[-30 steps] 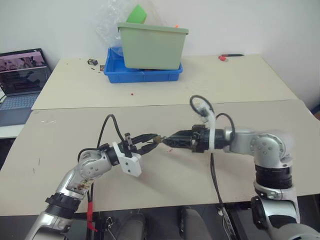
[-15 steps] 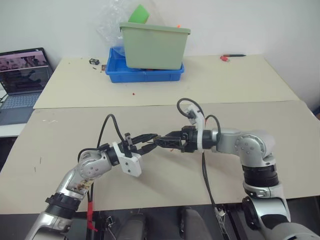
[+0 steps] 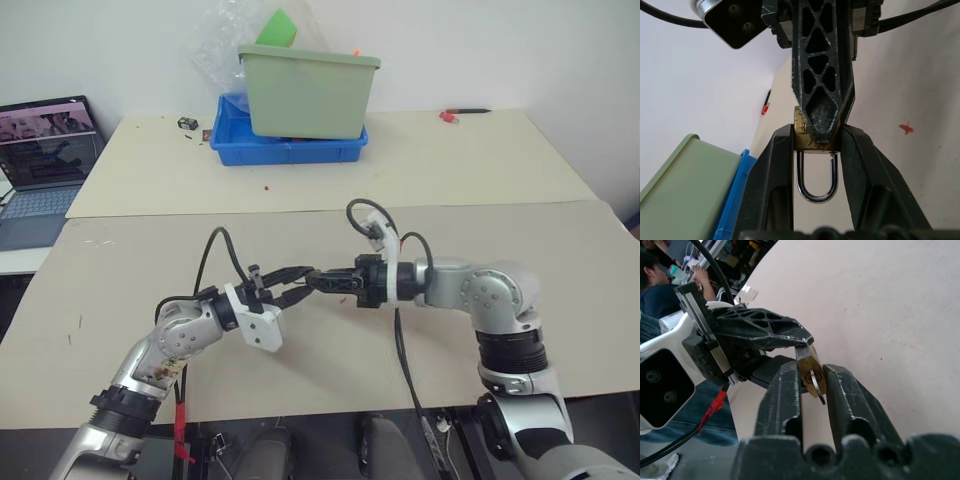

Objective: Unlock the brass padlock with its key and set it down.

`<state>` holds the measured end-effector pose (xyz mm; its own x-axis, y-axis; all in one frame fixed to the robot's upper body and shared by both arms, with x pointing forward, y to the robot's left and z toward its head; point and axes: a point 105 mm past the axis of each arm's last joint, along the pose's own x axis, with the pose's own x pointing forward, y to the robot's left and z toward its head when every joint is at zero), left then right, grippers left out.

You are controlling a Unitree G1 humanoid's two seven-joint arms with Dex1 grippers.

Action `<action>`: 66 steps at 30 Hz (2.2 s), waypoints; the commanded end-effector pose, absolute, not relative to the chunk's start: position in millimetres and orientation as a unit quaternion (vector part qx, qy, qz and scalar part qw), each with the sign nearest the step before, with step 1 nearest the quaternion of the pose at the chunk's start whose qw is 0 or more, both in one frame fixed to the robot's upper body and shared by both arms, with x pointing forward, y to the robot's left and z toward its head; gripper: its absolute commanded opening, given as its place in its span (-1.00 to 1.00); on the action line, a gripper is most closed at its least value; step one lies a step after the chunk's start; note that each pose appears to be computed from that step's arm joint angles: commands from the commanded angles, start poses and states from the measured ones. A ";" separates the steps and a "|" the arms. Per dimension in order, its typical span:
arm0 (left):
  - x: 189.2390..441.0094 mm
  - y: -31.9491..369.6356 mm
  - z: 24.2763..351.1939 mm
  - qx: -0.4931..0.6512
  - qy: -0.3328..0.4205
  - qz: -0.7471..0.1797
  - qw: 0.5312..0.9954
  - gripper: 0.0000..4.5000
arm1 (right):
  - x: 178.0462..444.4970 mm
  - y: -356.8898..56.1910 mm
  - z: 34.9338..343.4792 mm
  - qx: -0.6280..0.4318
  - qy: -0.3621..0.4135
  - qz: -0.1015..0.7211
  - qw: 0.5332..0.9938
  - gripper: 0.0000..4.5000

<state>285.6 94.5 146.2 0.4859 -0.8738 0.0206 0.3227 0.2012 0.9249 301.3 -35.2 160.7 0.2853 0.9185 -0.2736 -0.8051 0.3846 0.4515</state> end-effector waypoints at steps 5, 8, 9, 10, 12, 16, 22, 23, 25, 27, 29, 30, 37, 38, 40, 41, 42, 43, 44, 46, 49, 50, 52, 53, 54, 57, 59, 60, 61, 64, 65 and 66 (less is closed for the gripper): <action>277.5 87.2 161.6 0.470 -0.328 -0.413 0.708 -0.64 | 307.2 -33.5 180.5 0.114 0.206 0.544 0.806 -0.90; 275.7 85.6 161.1 0.462 -0.327 -0.421 0.709 -0.64 | 309.0 -33.4 181.6 0.118 0.204 0.541 0.807 -0.90; 275.1 85.1 161.3 0.460 -0.329 -0.423 0.708 -0.64 | 309.6 -33.3 181.9 0.119 0.203 0.540 0.808 -0.90; 274.7 84.8 161.1 0.459 -0.329 -0.425 0.707 -0.64 | 310.0 -33.2 182.0 0.120 0.203 0.540 0.808 -0.90; 272.7 83.8 161.7 0.451 -0.332 -0.432 0.707 -0.19 | 309.9 -32.8 181.9 0.120 0.202 0.539 0.809 -0.91; 270.7 83.0 162.3 0.447 -0.334 -0.437 0.706 0.41 | 309.7 -32.7 181.9 0.122 0.203 0.538 0.809 -0.96; 271.9 86.9 164.1 0.449 -0.330 -0.435 0.707 0.85 | 311.0 -35.2 179.9 0.125 0.204 0.530 0.813 -0.96; 273.2 88.5 166.1 0.449 -0.331 -0.430 0.710 0.85 | 311.3 -35.8 179.3 0.125 0.204 0.528 0.815 -0.96; 272.3 95.7 168.6 0.407 -0.308 -0.444 0.737 0.85 | 314.0 -41.3 175.8 0.123 0.207 0.519 0.820 -0.96; 268.2 99.9 164.5 0.353 -0.264 -0.477 0.760 0.85 | 315.6 -46.7 172.8 0.121 0.210 0.512 0.824 -0.96; 272.5 107.3 157.7 0.269 -0.175 -0.505 0.801 0.85 | 316.1 -53.5 170.1 0.117 0.212 0.507 0.827 -0.96; 270.4 108.3 153.8 0.224 -0.130 -0.527 0.809 0.85 | 316.1 -56.0 169.4 0.116 0.213 0.506 0.828 -0.96; 266.4 108.1 151.2 0.058 0.032 -0.568 0.820 0.03 | 311.5 -63.0 171.2 0.110 0.211 0.516 0.823 -0.96; 263.6 106.2 150.8 0.040 0.046 -0.574 0.816 -0.19 | 311.2 -62.9 171.8 0.109 0.210 0.517 0.823 -0.96; 259.4 103.2 151.5 0.012 0.065 -0.584 0.809 -0.51 | 309.9 -62.2 172.0 0.106 0.209 0.520 0.822 -0.96; 259.1 102.6 151.9 0.005 0.071 -0.585 0.808 -0.66 | 309.1 -62.0 171.5 0.103 0.210 0.521 0.821 -0.96; 258.9 102.1 152.6 -0.001 0.075 -0.587 0.806 -0.66 | 307.3 -61.8 170.2 0.097 0.211 0.524 0.819 -0.96; 259.0 101.6 154.9 -0.008 0.073 -0.589 0.804 -0.66 | 305.3 -61.7 168.6 0.094 0.213 0.527 0.817 -0.96; 259.6 101.3 157.2 -0.017 0.075 -0.591 0.803 -0.66 | 304.1 -62.0 167.1 0.091 0.215 0.529 0.816 -0.96; 261.4 101.5 164.1 -0.040 0.075 -0.593 0.801 -0.66 | 302.1 -63.9 161.4 0.082 0.220 0.528 0.816 -0.96; 265.3 102.3 171.0 -0.062 0.077 -0.591 0.801 -0.66 | 298.7 -66.3 154.9 0.067 0.226 0.530 0.815 -0.96; 266.3 102.8 171.7 -0.063 0.077 -0.590 0.801 -0.66 | 296.0 -65.9 154.3 0.062 0.226 0.536 0.811 -0.96; 268.5 104.0 172.1 -0.060 0.075 -0.587 0.804 -0.66 | 289.6 -63.7 155.2 0.057 0.224 0.549 0.803 -0.96; 269.5 104.2 172.1 -0.060 0.075 -0.586 0.805 -0.66 | 287.0 -62.2 156.6 0.056 0.221 0.556 0.799 -0.96; 270.1 104.1 172.1 -0.060 0.075 -0.585 0.805 -0.66 | 285.7 -61.4 157.6 0.055 0.220 0.560 0.797 -0.96; 271.9 103.6 169.1 -0.058 0.080 -0.582 0.807 -0.66 | 284.2 -59.0 163.2 0.058 0.210 0.568 0.794 -0.96; 272.9 103.5 167.7 -0.054 0.082 -0.580 0.809 -0.66 | 282.5 -57.6 166.7 0.060 0.205 0.574 0.791 -0.96; 273.0 103.1 167.8 -0.054 0.081 -0.580 0.809 -0.66 | 281.9 -57.1 167.9 0.060 0.204 0.575 0.790 -0.96; 273.0 102.5 168.0 -0.053 0.081 -0.580 0.809 -0.66 | 281.7 -57.0 168.4 0.060 0.204 0.576 0.790 -0.96; 270.7 99.2 171.8 -0.062 0.075 -0.587 0.804 -0.78 | 282.8 -58.1 168.0 0.060 0.206 0.573 0.791 -0.96; 270.1 97.9 172.9 -0.069 0.074 -0.589 0.802 -0.88 | 283.4 -58.7 167.9 0.060 0.207 0.571 0.792 -0.96; 269.9 97.1 173.6 -0.073 0.073 -0.590 0.801 -0.97 | 283.7 -59.1 167.8 0.061 0.207 0.570 0.792 -0.96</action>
